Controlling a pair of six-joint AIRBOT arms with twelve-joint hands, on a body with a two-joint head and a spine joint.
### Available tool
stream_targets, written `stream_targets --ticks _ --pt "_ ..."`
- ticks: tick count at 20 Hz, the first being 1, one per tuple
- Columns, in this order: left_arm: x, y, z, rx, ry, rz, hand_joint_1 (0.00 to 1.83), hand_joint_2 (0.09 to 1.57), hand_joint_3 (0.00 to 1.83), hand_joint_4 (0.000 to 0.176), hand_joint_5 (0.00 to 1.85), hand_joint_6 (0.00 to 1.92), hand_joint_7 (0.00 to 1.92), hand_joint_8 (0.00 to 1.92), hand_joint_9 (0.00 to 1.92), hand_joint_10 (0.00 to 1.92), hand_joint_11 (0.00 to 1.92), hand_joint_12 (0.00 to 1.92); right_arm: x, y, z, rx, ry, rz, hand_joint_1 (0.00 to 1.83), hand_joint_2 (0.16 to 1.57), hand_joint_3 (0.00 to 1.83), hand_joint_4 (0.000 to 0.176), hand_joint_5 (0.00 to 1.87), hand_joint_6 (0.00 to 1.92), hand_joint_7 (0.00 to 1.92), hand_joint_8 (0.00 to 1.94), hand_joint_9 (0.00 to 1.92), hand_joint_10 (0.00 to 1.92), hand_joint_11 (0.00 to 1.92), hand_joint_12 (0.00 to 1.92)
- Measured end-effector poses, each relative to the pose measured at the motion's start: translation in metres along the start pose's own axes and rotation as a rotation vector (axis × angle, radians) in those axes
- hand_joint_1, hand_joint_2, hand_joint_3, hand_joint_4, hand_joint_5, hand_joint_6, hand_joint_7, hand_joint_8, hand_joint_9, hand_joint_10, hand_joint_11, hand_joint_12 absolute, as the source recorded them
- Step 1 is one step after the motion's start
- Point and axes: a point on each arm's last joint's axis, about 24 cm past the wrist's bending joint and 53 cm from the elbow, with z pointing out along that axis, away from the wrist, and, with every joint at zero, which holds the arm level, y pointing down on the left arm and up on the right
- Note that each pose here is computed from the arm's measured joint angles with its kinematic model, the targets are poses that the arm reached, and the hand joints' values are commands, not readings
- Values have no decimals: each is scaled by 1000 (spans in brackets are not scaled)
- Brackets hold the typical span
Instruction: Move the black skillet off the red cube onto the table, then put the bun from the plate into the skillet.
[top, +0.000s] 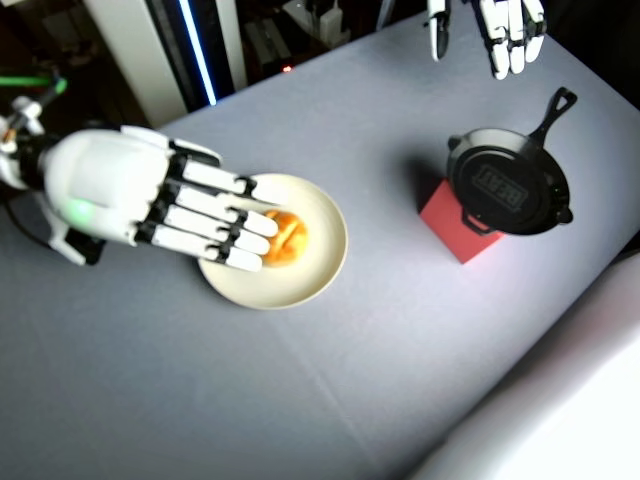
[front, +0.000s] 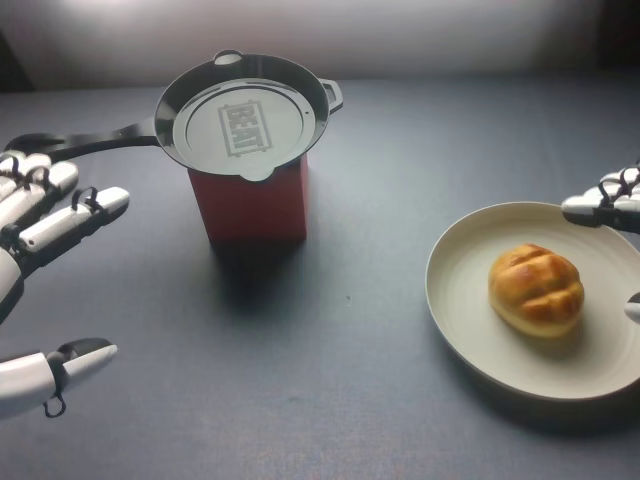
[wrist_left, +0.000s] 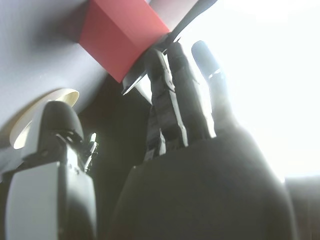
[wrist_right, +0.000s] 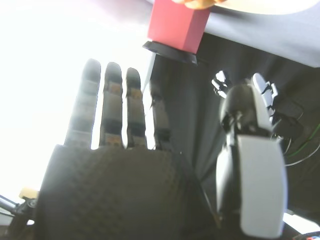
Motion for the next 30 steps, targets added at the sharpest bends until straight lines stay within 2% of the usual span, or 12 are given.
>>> stream_targets --ticks 3,4,7,9,12,15,18,20,25,28,29,30 --pt "1 0 0 -2 5 0 496 1055 8 169 125 0 3 0 0 0 0 0 0 -1 0 3 0 0 666 1252 0 73 378 0 366 0 345 0 351 57" --pt "1 1 0 -2 4 2 528 1052 5 161 96 0 0 0 0 0 0 0 0 -1 0 3 0 0 657 1250 0 80 369 0 343 0 318 0 318 40" --pt "-7 6 6 -5 -18 13 690 1031 0 95 128 13 27 9 0 0 0 0 1 -1 0 2 2 1 671 1259 3 67 369 2 333 0 313 2 330 41" --pt "-19 14 13 -20 -50 18 845 1034 0 111 133 10 25 5 0 0 0 0 1 -1 0 2 2 2 660 1265 4 62 373 2 336 2 319 4 348 45" --pt "-34 34 37 -70 -111 -8 904 1035 0 100 102 0 2 0 0 0 0 0 3 -1 0 2 5 6 692 1269 3 60 383 3 342 2 336 6 376 48" --pt "-32 42 61 -97 -112 -16 780 978 0 156 100 2 0 0 0 0 0 0 4 -1 0 4 9 7 688 1280 5 57 387 3 339 1 324 0 334 25" --pt "-25 44 65 -104 -88 -18 762 975 0 159 101 1 8 3 0 0 0 0 4 -2 0 9 9 7 684 1288 4 40 402 4 350 2 325 0 314 13" --pt "-25 46 70 -113 -85 -21 722 953 0 175 131 11 42 13 0 0 0 0 5 -2 0 6 11 6 701 1289 2 33 410 5 348 3 306 1 287 1" --pt "-33 56 90 -129 -103 -39 674 975 2 171 137 4 72 11 1 0 0 0 5 -2 0 6 13 7 676 1300 4 28 420 4 355 3 312 5 301 10" --pt "-43 80 127 -191 -109 -102 671 972 0 176 134 1 81 9 10 4 0 0 7 -2 1 7 20 4 690 1307 3 19 423 3 360 3 324 7 319 17" --pt "-37 100 140 -232 -63 -95 680 973 1 175 132 1 77 6 10 3 0 0 7 -3 1 9 20 2 712 1305 1 11 428 4 363 3 325 5 315 14" --pt "-44 100 143 -248 -85 -139 673 978 2 171 135 2 88 9 28 9 8 3 8 -3 1 10 21 4 714 1302 0 17 429 4 366 4 326 5 316 15"
